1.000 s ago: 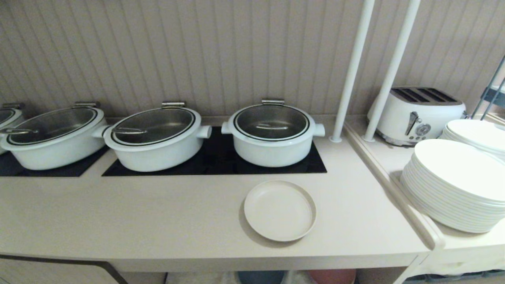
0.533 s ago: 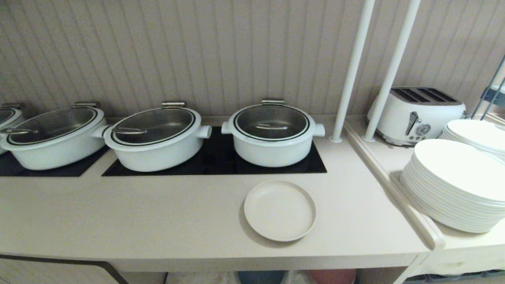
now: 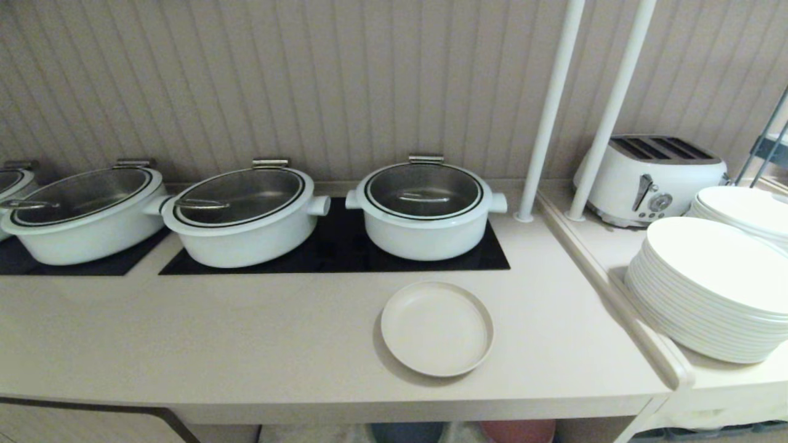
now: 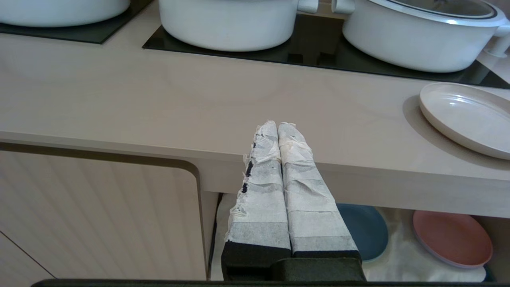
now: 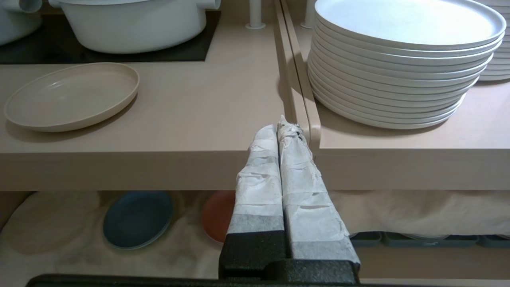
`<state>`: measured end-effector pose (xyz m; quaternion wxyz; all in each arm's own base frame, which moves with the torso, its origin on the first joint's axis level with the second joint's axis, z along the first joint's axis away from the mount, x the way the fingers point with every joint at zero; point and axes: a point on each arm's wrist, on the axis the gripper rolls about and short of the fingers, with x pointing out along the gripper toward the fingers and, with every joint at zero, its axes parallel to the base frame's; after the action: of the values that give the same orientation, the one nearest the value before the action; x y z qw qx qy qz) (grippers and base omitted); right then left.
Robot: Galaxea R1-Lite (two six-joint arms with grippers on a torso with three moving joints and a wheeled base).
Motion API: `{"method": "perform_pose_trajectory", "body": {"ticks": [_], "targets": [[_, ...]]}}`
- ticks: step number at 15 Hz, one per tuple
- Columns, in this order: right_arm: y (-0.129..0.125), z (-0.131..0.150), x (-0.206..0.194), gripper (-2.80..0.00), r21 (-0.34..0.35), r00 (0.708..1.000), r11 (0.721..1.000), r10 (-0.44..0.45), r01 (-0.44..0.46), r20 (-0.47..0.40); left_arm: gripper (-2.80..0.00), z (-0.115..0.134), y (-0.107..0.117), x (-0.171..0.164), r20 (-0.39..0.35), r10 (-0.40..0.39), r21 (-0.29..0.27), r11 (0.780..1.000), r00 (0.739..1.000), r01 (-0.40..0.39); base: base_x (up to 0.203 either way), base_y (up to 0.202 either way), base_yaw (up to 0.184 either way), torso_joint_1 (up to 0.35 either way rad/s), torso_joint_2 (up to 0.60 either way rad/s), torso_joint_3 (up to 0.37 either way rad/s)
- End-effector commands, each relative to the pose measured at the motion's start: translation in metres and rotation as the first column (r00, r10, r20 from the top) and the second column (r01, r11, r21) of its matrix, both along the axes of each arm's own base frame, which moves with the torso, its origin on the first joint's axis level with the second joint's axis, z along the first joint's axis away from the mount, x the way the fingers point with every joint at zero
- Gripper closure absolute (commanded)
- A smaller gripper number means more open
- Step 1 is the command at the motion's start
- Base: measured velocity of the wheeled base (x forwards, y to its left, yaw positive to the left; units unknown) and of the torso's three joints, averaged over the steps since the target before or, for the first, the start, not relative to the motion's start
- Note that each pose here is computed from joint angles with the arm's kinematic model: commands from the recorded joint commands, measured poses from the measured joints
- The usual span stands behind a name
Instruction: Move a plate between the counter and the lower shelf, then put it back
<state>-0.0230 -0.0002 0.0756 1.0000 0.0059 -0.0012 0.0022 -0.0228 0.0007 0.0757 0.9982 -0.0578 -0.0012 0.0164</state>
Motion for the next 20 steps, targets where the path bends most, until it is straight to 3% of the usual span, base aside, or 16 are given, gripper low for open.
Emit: {"method": "perform_pose_trajectory", "body": {"ticks": [1, 20], "targets": [[0.0, 0.0, 0.0002, 0.0, 0.0, 1.0, 1.0, 0.0, 0.0, -0.001, 0.0, 0.0002, 0.0, -0.0001, 0.001, 0.001, -0.001, 1.0, 1.0, -0.001, 0.0, 0.0, 0.0, 0.0, 0.0, 0.0], [0.0, 0.0003, 0.0001, 0.0, 0.003, 1.0, 1.0, 0.0, 0.0, -0.001, 0.0, -0.0001, 0.0, 0.0, 0.0, 0.001, -0.001, 1.0, 1.0, -0.001, 0.0, 0.0, 0.0, 0.0, 0.0, 0.0]]}}
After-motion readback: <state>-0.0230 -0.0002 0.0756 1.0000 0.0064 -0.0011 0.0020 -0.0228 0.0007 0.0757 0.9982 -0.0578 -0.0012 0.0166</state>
